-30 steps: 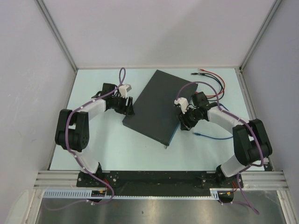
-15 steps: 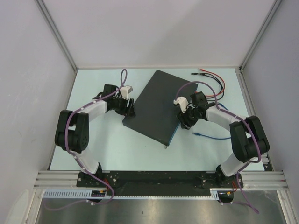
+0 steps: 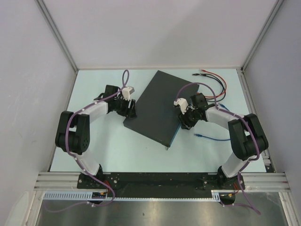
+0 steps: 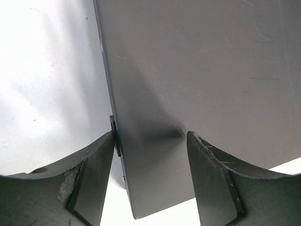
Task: Pull the plug from the switch port
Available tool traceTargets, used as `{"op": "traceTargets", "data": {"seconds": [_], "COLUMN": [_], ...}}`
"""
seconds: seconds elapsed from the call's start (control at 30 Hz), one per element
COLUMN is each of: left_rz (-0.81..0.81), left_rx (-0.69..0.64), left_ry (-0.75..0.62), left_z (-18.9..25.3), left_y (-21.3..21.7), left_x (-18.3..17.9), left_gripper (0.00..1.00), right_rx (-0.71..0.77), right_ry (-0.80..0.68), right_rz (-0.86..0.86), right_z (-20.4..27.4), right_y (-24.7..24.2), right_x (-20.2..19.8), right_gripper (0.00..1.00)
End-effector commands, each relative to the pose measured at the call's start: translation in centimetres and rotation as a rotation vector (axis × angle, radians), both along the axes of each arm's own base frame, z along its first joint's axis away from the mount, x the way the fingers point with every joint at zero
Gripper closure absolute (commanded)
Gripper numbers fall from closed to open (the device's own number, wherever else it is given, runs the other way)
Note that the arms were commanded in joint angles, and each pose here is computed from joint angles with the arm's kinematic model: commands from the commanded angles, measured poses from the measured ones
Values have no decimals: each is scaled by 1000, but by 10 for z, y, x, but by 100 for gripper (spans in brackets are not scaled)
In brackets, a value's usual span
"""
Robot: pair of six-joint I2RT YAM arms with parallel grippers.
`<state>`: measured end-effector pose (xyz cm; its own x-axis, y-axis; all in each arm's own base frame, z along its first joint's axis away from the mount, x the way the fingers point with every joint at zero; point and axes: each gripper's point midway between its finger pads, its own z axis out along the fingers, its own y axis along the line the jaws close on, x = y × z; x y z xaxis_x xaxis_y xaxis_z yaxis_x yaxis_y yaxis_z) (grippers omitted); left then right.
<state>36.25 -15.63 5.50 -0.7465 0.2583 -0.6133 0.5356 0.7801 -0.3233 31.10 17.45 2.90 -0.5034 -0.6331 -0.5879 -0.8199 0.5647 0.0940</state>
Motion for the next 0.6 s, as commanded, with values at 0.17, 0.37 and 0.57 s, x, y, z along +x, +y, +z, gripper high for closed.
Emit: {"op": "traceTargets", "data": {"seconds": [0.17,0.37,0.57], "left_rz": [-49,-56,-63], "left_rx": [-5,-7,-17], "left_ry": [-93,-95,-103], "left_z": [20,20,22], "left_y": [-10,-13,-17], "left_x": [3,3,6], "left_gripper": [32,32,32], "right_rx": [21,-17,-43], "right_ry": [-35,-11,36], "right_rz": [1,-2,-1], "right_z": [3,5,4], "right_y": [8,-10,-45], "right_x": [15,7,-10], "right_gripper": [76,95,100]}}
